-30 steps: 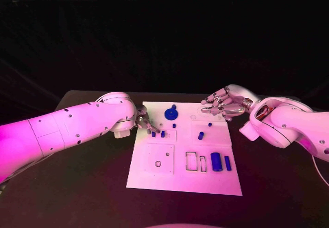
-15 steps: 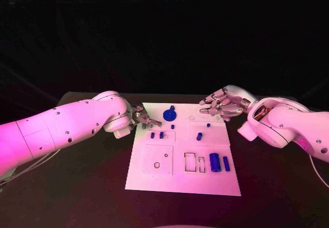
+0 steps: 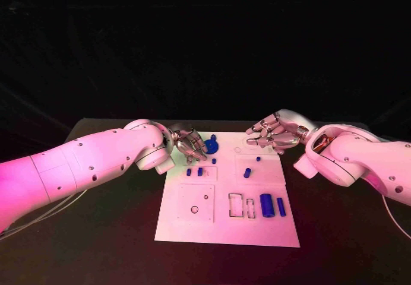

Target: Assemble the parts on the task board

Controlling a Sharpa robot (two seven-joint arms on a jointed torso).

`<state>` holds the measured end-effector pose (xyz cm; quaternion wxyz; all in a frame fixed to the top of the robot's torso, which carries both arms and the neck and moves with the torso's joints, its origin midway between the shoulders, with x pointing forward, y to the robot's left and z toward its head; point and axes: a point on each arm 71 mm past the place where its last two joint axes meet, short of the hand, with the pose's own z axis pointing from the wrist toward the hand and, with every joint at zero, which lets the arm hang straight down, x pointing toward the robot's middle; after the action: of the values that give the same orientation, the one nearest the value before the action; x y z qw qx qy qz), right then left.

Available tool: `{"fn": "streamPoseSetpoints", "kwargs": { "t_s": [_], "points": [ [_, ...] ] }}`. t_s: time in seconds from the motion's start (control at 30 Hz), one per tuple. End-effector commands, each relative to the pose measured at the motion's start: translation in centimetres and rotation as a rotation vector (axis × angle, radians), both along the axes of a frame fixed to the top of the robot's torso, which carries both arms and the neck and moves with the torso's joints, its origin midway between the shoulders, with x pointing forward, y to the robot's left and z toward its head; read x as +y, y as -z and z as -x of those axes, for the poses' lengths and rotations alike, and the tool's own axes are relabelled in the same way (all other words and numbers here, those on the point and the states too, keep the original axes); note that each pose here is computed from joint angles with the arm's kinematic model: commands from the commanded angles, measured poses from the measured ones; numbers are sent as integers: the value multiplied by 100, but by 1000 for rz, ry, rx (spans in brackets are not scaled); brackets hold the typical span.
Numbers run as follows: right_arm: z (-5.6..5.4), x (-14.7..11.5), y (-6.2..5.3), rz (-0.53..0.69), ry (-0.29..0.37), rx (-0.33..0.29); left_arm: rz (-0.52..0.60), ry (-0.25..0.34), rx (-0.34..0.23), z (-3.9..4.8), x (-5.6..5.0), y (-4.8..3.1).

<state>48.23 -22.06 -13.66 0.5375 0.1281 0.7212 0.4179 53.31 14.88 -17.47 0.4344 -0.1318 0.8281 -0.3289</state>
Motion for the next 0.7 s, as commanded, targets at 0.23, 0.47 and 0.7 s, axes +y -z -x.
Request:
{"fn": "streamPoseSetpoints", "kwargs": {
  "t_s": [0.23,0.47,0.7],
  "points": [
    [6,30,10,5,-17,-2,-78,190,-285,0,-291,-88],
    [7,37,11,5,-19,-3,-195,231,-379,-10,-420,-39],
    [7,46,13,5,-22,-3,-294,253,-417,-7,-500,70]
  ]
}}
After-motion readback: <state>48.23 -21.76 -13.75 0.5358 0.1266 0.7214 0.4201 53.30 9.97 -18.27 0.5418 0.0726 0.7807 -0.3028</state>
